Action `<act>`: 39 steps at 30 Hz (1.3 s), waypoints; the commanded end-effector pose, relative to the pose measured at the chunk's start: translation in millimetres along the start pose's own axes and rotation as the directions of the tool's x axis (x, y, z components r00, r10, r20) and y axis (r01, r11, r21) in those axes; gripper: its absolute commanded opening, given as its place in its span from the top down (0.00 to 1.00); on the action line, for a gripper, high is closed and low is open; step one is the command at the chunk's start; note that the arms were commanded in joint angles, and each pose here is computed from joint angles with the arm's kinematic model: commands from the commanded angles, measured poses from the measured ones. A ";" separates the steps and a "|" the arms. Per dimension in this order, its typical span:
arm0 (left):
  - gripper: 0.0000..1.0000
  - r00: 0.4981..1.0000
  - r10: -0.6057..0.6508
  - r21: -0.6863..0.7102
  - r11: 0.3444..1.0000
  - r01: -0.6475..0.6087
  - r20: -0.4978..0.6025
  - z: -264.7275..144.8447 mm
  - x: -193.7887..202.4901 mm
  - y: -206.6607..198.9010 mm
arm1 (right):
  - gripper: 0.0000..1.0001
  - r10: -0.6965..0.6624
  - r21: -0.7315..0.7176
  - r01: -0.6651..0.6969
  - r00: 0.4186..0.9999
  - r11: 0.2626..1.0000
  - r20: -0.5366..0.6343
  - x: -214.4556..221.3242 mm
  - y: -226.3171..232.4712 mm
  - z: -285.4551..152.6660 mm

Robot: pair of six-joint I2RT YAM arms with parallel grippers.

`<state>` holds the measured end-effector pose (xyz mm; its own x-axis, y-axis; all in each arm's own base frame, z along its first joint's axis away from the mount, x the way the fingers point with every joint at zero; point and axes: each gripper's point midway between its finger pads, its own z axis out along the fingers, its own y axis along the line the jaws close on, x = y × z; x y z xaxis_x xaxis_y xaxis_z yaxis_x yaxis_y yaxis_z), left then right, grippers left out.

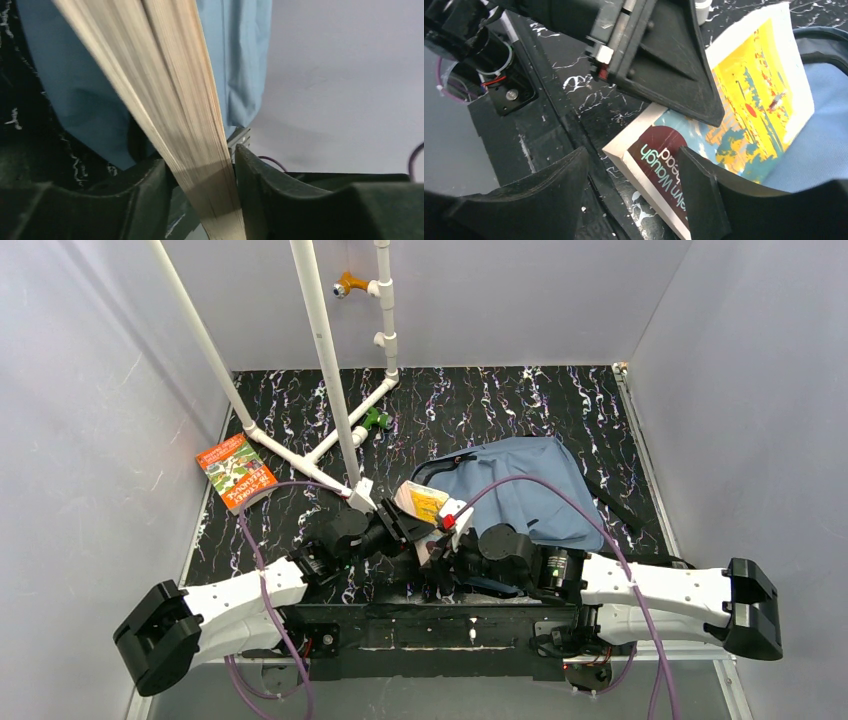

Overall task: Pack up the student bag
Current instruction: Pick up the book from the center of the board.

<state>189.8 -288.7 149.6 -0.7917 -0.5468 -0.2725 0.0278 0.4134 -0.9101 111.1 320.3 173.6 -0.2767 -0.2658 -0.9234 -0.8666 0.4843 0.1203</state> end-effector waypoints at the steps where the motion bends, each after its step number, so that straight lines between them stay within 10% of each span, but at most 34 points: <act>1: 0.63 0.999 0.045 -0.014 0.999 -0.045 0.023 0.0 -2.7 6.8 | 0.21 0.000 -0.096 0.007 0.998 0.995 0.070 -34.7 22.7 -1.9; 11: 1.00 0.975 0.223 -0.063 0.973 -0.223 -0.018 -14.3 -3.9 12.2 | 0.02 -0.039 0.147 0.042 0.999 0.988 -0.021 -52.1 -19.2 -24.1; 17: 1.00 0.936 0.340 0.023 0.940 -0.340 -0.092 -36.3 -4.4 -15.0 | 0.02 -0.015 0.260 0.053 0.989 0.964 -0.148 -61.9 -55.0 -24.5; 23: 1.00 0.885 0.404 0.131 0.914 -0.383 -0.230 -70.5 -10.3 -39.5 | 0.02 0.040 0.148 -0.006 0.974 0.989 -0.225 -66.9 -69.7 -11.4; 28: 1.00 0.740 0.515 0.244 0.857 -0.454 -0.434 -101.5 13.2 -49.3 | 0.02 0.032 -0.131 -0.047 0.993 0.990 -0.117 -78.8 -38.4 1.8; 39: 1.00 0.601 0.637 0.496 0.765 -0.412 -0.483 -122.0 39.2 -62.8 | 0.02 0.041 -0.440 -0.110 0.986 0.891 -0.164 -71.3 -11.9 -8.3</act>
<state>103.6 -237.9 202.2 -0.8306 0.2043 -0.5180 0.5532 0.4091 -0.7257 169.0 318.5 214.9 -0.4344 -0.4061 -0.8040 -0.8904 0.3286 0.3150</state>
